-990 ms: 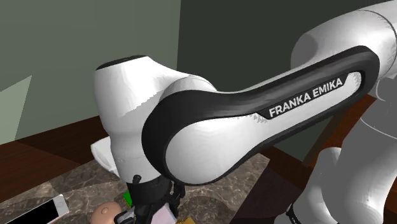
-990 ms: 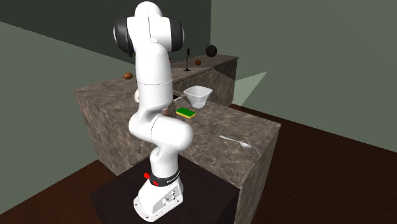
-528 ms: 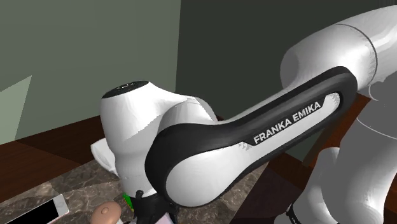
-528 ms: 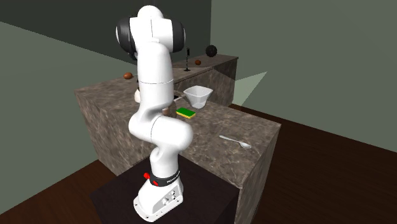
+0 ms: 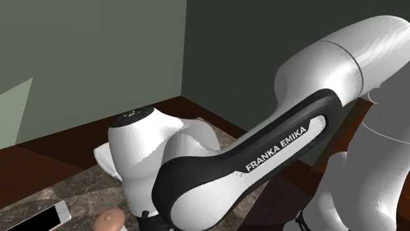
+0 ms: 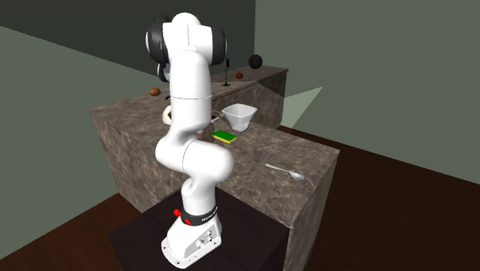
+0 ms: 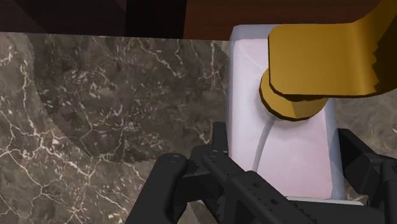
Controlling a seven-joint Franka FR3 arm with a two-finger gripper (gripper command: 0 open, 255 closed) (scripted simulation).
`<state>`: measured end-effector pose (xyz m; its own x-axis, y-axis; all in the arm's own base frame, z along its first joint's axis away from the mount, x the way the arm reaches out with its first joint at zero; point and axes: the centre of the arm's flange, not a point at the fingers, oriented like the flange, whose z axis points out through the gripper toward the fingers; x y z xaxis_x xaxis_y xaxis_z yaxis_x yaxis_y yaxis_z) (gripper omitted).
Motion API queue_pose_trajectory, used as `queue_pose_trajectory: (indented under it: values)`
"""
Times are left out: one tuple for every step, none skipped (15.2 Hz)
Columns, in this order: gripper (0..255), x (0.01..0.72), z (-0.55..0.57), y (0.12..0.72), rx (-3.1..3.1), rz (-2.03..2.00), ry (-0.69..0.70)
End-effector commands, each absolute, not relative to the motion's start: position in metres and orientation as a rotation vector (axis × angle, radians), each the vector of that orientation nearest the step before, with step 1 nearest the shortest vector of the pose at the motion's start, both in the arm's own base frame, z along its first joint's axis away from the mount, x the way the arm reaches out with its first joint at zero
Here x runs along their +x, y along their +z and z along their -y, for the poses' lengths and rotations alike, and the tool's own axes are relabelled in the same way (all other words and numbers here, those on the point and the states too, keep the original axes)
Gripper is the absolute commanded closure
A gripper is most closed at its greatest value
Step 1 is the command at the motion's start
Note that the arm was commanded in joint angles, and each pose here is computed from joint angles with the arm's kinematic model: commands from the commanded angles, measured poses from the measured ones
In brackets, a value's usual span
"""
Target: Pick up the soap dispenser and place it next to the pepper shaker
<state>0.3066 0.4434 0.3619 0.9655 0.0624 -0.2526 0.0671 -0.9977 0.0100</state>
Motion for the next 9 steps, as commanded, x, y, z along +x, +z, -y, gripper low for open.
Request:
queue_pose_trajectory:
  values:
    - [255,0.306,-0.444,0.352,3.097,-0.102,-0.396]
    - [255,0.306,-0.444,0.347,3.097,-0.102,-0.396]
    - [255,0.306,-0.444,0.341,3.097,-0.102,-0.396]
    - [255,0.306,-0.444,0.336,3.097,-0.102,-0.396]
    - [255,0.306,-0.444,0.327,3.097,-0.102,-0.396]
    - [255,0.306,-0.444,0.327,3.097,-0.102,-0.396]
    - [255,0.306,-0.444,0.327,3.097,-0.102,-0.396]
    - [255,0.306,-0.444,0.327,3.097,-0.102,-0.396]
    - [255,0.306,-0.444,0.327,3.097,-0.102,-0.396]
